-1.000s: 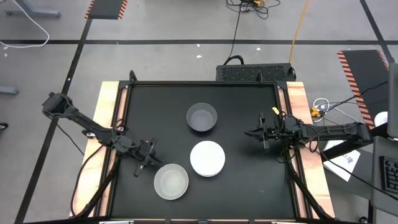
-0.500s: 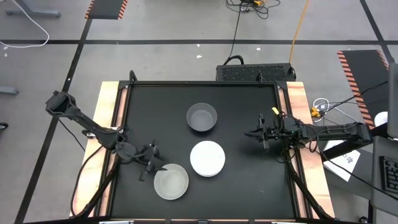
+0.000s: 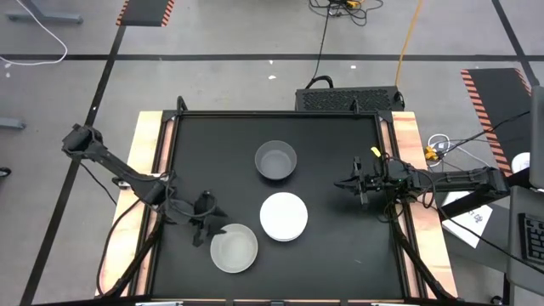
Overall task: Nest bowls inside each other
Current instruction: Stack the gray bowl on the white bowl
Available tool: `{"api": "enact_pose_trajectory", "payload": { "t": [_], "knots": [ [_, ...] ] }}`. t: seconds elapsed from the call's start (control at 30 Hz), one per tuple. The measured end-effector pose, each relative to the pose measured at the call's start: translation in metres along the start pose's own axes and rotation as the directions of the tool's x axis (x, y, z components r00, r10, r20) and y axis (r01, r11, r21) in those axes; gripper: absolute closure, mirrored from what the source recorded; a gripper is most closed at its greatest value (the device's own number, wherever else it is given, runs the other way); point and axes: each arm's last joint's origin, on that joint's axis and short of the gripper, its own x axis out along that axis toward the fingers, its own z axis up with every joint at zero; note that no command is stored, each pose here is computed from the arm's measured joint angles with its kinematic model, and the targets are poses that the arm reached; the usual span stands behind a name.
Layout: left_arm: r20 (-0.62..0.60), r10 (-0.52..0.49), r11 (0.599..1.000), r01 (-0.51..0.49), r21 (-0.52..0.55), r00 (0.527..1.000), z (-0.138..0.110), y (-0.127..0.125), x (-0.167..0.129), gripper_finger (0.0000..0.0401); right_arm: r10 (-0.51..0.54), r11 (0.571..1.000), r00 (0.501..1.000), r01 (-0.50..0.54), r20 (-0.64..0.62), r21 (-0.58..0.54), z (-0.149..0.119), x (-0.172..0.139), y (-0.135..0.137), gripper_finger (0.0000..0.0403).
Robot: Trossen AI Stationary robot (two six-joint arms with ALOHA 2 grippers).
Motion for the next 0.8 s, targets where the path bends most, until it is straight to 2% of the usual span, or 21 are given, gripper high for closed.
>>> {"api": "enact_pose_trajectory", "payload": {
  "t": [0.3, 0.5, 0.8],
  "knots": [
    [-0.084, 0.063, 0.974, -0.08, -0.213, 0.994, -0.009, 0.005, 0.004, 0.0116, -0.001, 1.0, 1.0, 0.001, -0.003, 0.0, 0.0, 0.0, 0.0, 0.0403],
    [-0.184, 0.079, 0.959, -0.125, -0.253, 0.98, -0.019, 0.007, 0.017, 0.0116, -0.003, 1.0, 1.0, 0.003, -0.011, -0.003, -0.001, 0.0, 0.0, 0.0403],
    [-0.254, 0.113, 0.949, -0.18, -0.259, 0.961, -0.026, 0.013, 0.03, 0.0116, -0.005, 1.0, 1.0, 0.005, -0.016, 0.0, -0.002, 0.0, 0.0, 0.0403]
  ]
}}
